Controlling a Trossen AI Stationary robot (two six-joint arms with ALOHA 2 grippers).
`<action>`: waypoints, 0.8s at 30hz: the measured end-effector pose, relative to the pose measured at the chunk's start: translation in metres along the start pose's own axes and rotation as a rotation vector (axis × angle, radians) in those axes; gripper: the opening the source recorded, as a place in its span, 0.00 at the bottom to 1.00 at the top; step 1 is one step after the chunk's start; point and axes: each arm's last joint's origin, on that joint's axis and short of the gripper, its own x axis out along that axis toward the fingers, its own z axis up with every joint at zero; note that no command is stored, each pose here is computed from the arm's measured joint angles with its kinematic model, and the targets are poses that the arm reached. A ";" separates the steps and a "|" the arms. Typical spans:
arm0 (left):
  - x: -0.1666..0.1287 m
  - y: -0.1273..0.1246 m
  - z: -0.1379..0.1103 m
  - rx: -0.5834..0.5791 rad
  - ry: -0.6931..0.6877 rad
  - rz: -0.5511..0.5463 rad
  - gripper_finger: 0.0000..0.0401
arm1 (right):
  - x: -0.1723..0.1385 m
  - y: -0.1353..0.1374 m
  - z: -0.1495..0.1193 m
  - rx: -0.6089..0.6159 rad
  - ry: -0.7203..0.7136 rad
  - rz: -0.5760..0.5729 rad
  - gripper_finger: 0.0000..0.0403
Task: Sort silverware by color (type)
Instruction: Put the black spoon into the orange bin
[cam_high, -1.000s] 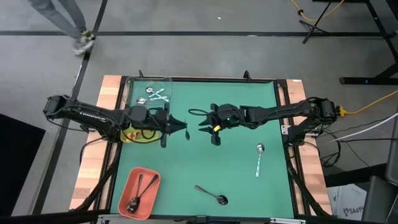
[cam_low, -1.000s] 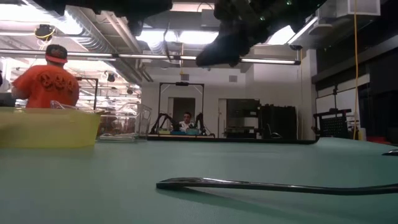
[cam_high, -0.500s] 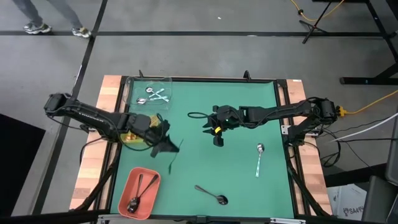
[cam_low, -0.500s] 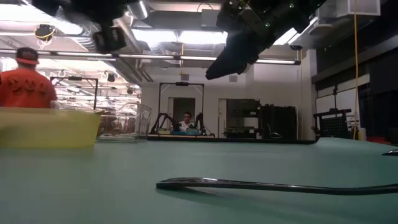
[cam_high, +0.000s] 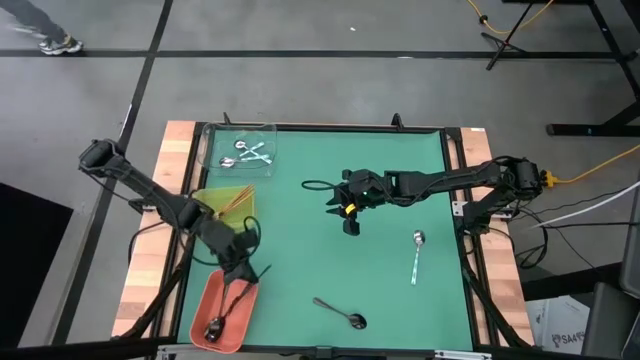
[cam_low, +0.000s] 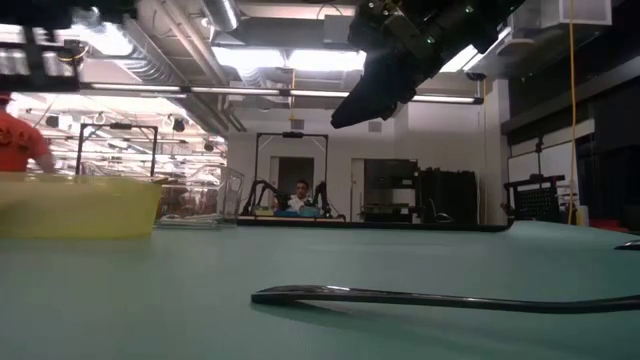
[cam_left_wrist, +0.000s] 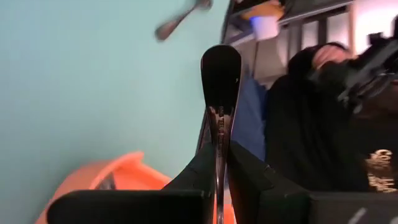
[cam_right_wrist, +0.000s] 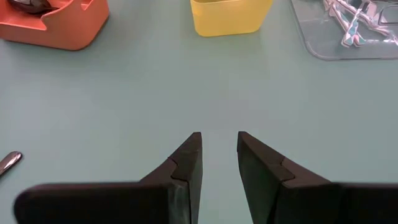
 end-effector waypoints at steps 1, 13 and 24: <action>0.001 0.000 -0.004 -0.011 0.008 0.016 0.05 | 0.000 0.000 0.000 0.000 0.000 0.000 0.23; 0.004 -0.002 -0.050 -0.123 0.044 0.161 0.05 | 0.000 0.000 0.000 0.000 0.000 0.000 0.23; 0.025 0.006 -0.075 -0.150 0.109 0.266 0.05 | 0.000 0.000 0.000 0.000 0.000 0.000 0.23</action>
